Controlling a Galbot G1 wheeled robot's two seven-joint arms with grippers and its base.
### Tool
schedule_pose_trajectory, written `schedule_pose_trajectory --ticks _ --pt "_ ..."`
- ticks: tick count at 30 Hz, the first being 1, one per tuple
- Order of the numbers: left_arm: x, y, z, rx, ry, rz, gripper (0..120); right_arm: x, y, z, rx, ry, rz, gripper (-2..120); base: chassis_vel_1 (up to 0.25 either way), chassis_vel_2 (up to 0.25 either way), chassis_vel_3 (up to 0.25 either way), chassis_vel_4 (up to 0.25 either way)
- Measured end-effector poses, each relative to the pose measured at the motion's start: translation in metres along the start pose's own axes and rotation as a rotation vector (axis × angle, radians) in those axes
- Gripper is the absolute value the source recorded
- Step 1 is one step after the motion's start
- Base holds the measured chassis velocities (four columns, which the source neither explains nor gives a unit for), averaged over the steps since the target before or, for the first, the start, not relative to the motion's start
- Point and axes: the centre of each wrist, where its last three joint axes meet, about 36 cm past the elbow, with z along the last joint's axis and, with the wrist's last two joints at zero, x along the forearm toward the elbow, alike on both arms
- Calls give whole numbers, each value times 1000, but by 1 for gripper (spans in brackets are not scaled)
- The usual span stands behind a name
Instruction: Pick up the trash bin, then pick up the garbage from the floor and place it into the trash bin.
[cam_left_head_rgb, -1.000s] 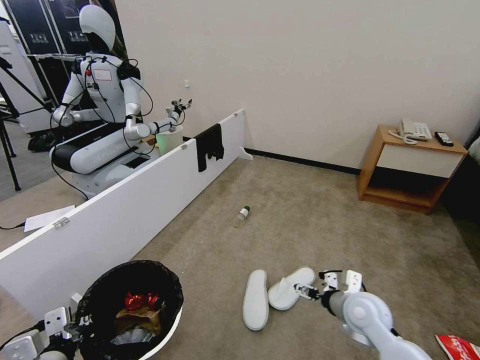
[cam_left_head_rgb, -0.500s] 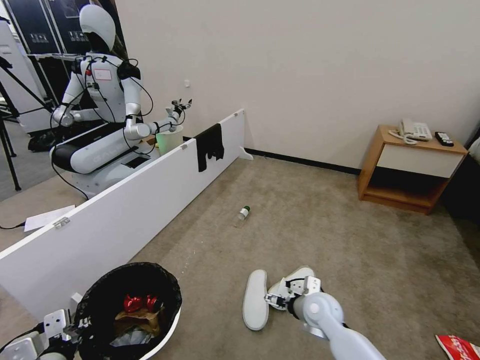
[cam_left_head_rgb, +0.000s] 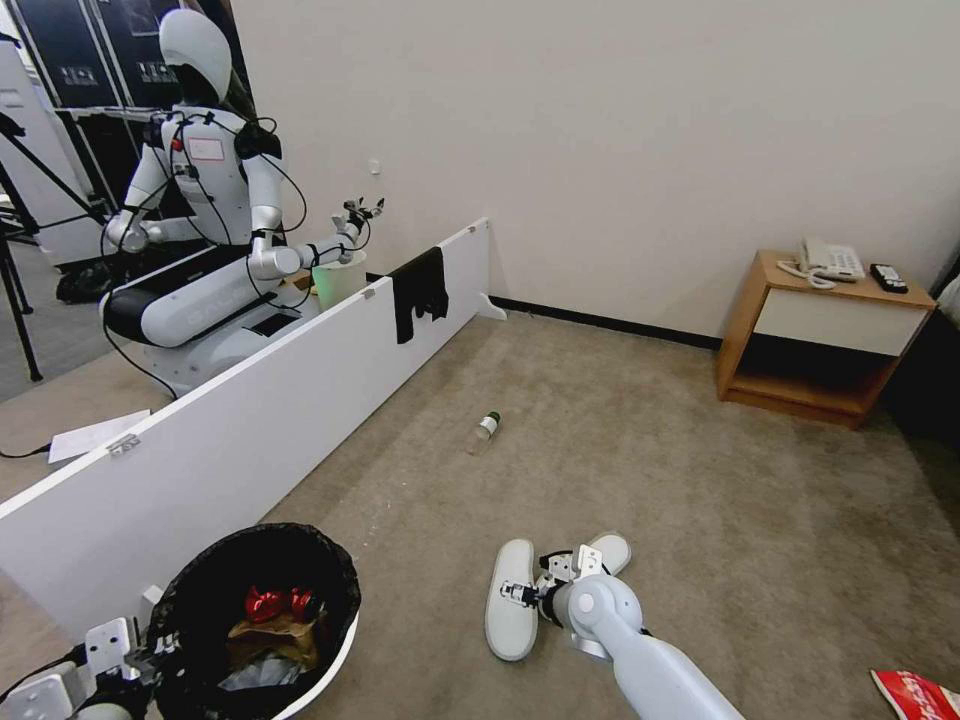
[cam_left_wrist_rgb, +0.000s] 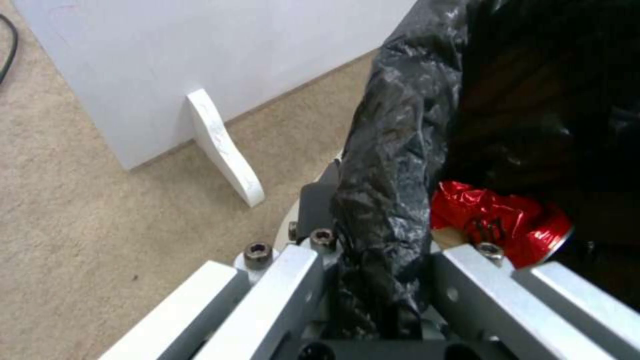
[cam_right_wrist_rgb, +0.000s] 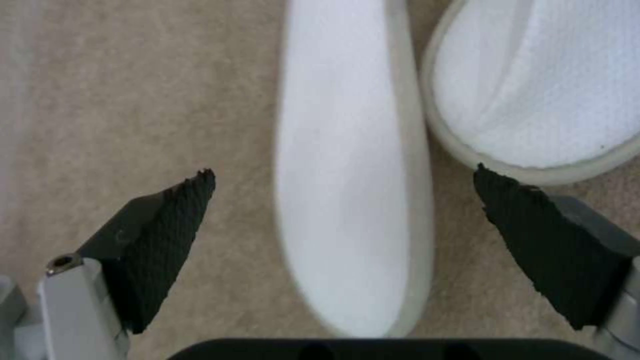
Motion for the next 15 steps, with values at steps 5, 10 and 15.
schedule_pose_trajectory --ticks 5,10,15 --pt "0 0 0 0 0 1 2 -16 -10 2 -5 3 30 99 0 0 0 0" --pt "0 0 1 -1 2 1 2 -25 -17 4 -2 6 43 99 0 0 0 0" --pt "0 1 1 -3 3 1 2 -33 -17 6 6 12 44 98 0 0 0 0"
